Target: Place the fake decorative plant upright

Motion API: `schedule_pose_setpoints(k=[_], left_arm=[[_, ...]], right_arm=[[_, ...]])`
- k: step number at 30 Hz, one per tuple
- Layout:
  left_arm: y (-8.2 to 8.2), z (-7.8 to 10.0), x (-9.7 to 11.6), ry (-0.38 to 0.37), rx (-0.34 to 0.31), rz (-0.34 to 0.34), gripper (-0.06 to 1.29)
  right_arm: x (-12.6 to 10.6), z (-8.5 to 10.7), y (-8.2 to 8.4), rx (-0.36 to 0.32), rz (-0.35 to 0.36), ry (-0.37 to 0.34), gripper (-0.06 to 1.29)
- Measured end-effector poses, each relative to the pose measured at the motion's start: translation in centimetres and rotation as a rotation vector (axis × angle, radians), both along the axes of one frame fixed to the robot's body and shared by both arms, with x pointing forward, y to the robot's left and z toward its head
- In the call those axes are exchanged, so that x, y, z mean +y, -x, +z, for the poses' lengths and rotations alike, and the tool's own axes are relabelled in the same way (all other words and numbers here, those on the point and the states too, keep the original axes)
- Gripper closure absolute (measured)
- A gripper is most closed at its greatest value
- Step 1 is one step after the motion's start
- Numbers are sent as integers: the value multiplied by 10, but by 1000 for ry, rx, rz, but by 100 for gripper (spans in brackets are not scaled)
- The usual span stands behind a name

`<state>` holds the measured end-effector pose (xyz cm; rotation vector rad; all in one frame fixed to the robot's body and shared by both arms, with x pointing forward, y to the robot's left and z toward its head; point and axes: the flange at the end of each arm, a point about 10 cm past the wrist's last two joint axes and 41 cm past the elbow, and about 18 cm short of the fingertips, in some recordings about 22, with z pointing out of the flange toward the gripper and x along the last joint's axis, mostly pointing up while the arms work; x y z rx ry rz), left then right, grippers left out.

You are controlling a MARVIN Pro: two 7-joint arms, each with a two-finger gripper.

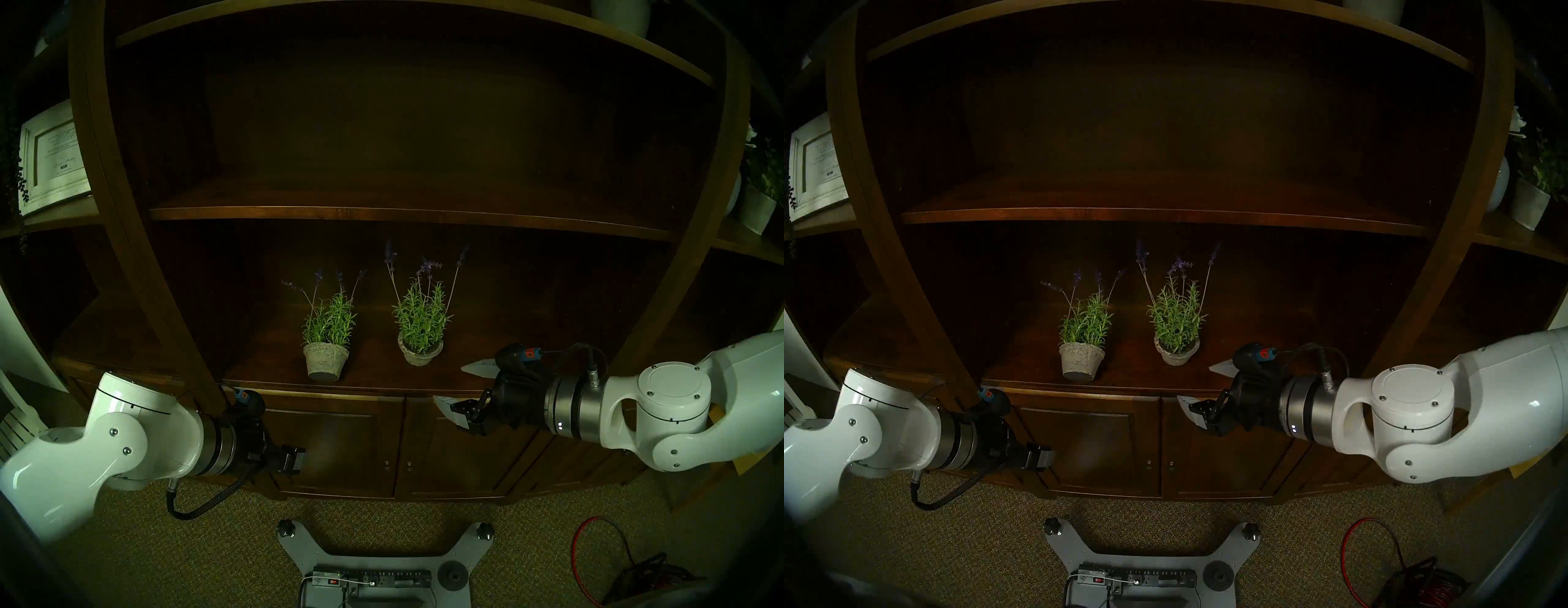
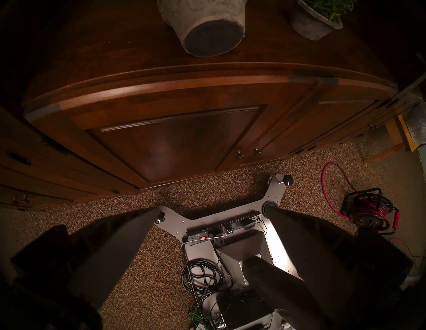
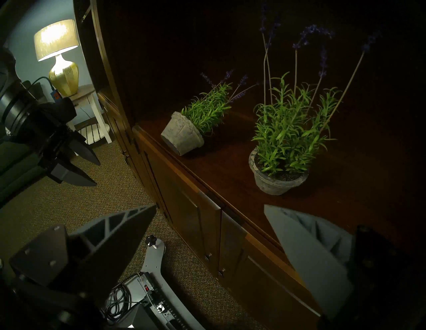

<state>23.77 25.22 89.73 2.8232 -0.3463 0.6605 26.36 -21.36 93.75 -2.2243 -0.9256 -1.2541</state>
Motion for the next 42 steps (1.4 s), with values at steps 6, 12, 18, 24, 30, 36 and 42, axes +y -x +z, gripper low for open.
schedule_pose_setpoints(k=[6, 12, 18, 24, 30, 36, 42], left_arm=[[0, 0, 0, 0, 0, 1, -3], [-2, 3, -1, 12, -1, 4, -3], [-12, 8, 0, 32, -10, 4, -3], [-28, 11, 11, 38, -18, 18, -3], [-42, 10, 20, 44, -21, 30, -3], [-48, 8, 18, 48, -25, 18, -3], [-53, 10, 13, 35, -61, 3, -3]], right_arm=[[0, 0, 0, -1, 0, 0, 1], [0, 0, 0, -2, 0, 0, 1], [0, 0, 0, -2, 0, 0, 1], [0, 0, 0, -2, -1, 0, 1], [0, 0, 0, -2, -1, 0, 1], [0, 0, 0, -3, -1, 0, 1], [0, 0, 0, -2, -1, 0, 1]])
